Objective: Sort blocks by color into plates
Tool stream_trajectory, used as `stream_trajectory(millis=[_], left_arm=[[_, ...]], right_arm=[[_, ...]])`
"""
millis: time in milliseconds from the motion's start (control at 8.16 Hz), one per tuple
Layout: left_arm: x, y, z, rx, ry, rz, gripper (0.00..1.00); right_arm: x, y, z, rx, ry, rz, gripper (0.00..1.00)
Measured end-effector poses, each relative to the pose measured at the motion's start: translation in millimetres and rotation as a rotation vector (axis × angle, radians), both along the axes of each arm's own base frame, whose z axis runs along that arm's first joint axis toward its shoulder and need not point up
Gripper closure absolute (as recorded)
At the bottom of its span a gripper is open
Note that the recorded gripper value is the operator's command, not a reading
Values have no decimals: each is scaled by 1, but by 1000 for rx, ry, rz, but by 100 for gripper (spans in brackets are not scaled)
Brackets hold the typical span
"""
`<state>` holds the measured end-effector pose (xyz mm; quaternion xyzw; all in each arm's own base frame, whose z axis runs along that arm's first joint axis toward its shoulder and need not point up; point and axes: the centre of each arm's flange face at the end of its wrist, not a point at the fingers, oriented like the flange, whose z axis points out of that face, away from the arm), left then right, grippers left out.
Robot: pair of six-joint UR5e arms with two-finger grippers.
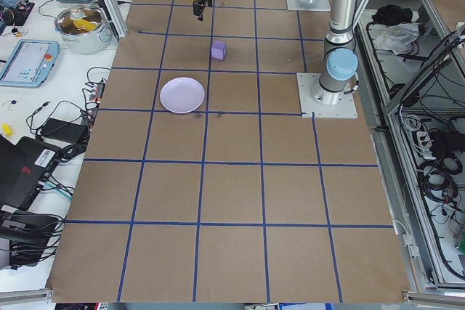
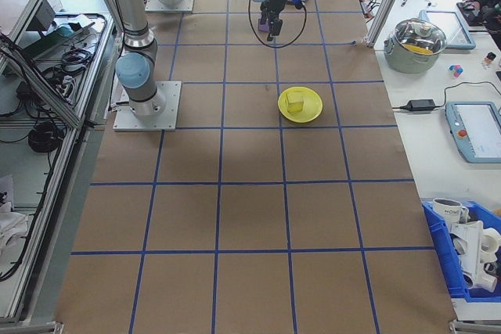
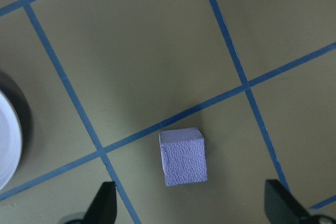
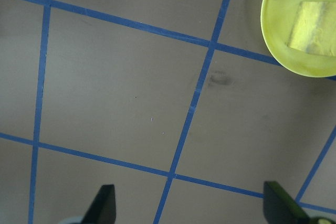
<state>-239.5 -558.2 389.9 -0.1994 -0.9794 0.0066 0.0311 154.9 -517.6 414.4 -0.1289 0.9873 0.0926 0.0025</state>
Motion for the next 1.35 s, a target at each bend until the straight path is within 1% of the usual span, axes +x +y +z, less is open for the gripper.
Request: stream_trajectory(millis=[123, 245, 368, 490, 613, 735, 858, 1103, 1348], left_arm=[[0, 7, -23, 21, -5, -2, 0], [2, 15, -48, 27, -7, 3, 0], [3, 19, -66, 16, -6, 8, 0], [4, 22, -80, 17, -4, 27, 0], [4, 23, -92, 32, -3, 90, 0], [4, 21, -105, 50, -5, 152, 0], [4, 19, -117, 68, -10, 183, 0], [2, 17, -135, 97, -23, 200, 0], [1, 21, -148, 124, -34, 203, 0]], right_arm=[[-2, 11, 17, -27, 7, -27, 0], [-2, 21, 31, -50, 15, -71, 0], [-3, 29, 41, -70, 18, -102, 0], [-3, 34, 48, -84, 16, -119, 0], [-3, 36, 52, -95, 16, -126, 0], [-3, 39, 56, -101, 19, -132, 0], [-4, 42, 59, -106, 21, -153, 0], [-4, 45, 62, -112, 28, -200, 0], [-6, 42, 61, -114, 30, -215, 0]])
